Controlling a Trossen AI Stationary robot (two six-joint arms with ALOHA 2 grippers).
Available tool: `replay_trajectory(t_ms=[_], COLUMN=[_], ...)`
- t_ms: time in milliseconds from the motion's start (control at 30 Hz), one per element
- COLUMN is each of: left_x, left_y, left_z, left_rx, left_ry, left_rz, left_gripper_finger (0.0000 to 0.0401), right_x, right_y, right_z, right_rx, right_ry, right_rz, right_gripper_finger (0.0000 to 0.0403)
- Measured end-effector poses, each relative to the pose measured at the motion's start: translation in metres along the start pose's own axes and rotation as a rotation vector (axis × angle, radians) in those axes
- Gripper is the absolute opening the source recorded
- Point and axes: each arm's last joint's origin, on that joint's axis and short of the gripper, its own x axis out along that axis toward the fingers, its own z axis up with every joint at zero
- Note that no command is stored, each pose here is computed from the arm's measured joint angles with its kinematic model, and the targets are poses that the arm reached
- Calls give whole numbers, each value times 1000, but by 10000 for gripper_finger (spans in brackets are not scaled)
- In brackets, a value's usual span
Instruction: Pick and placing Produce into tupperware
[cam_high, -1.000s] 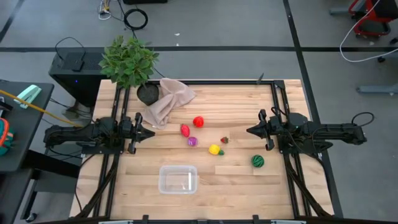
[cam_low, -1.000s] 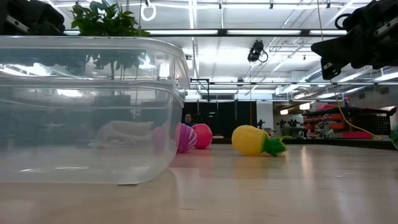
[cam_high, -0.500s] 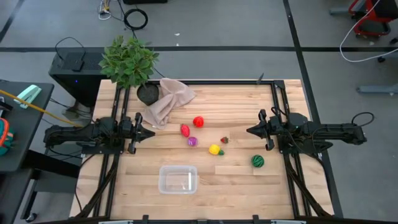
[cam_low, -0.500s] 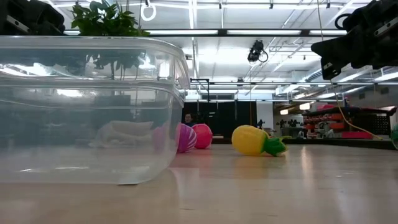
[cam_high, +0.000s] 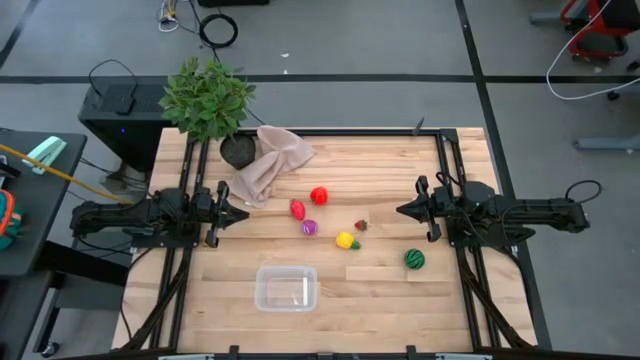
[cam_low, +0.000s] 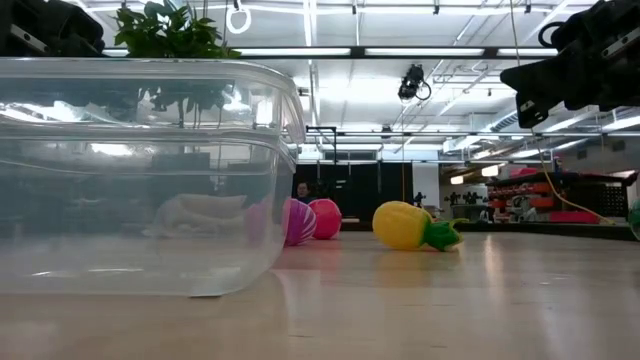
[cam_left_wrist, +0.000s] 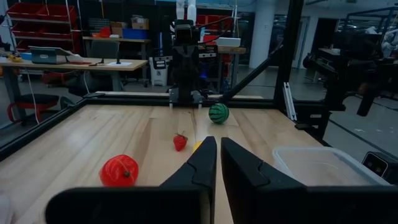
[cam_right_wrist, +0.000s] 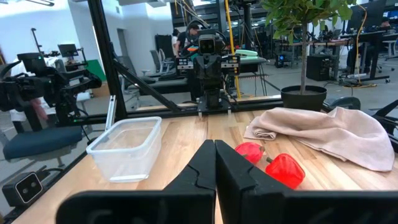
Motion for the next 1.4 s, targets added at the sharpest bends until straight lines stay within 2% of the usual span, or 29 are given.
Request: replay_trajectory(t_ms=[433, 800, 1167, 1400], left_x=[0, 0, 0, 0], left_y=[0, 0, 0, 0], left_z=[0, 0, 0, 0], left_rx=[0, 0, 0, 0], left_ry=[0, 0, 0, 0], left_rz=[0, 0, 0, 0], left_gripper_finger=[36, 23, 36, 28], right_x=[0, 0, 0, 0], right_y=[0, 0, 0, 0], right_z=[0, 0, 0, 0], right_rx=[0, 0, 0, 0], right_ry=[0, 0, 0, -1], right_rz=[0, 0, 0, -1], right_gripper_finger=[5, 5, 5, 5])
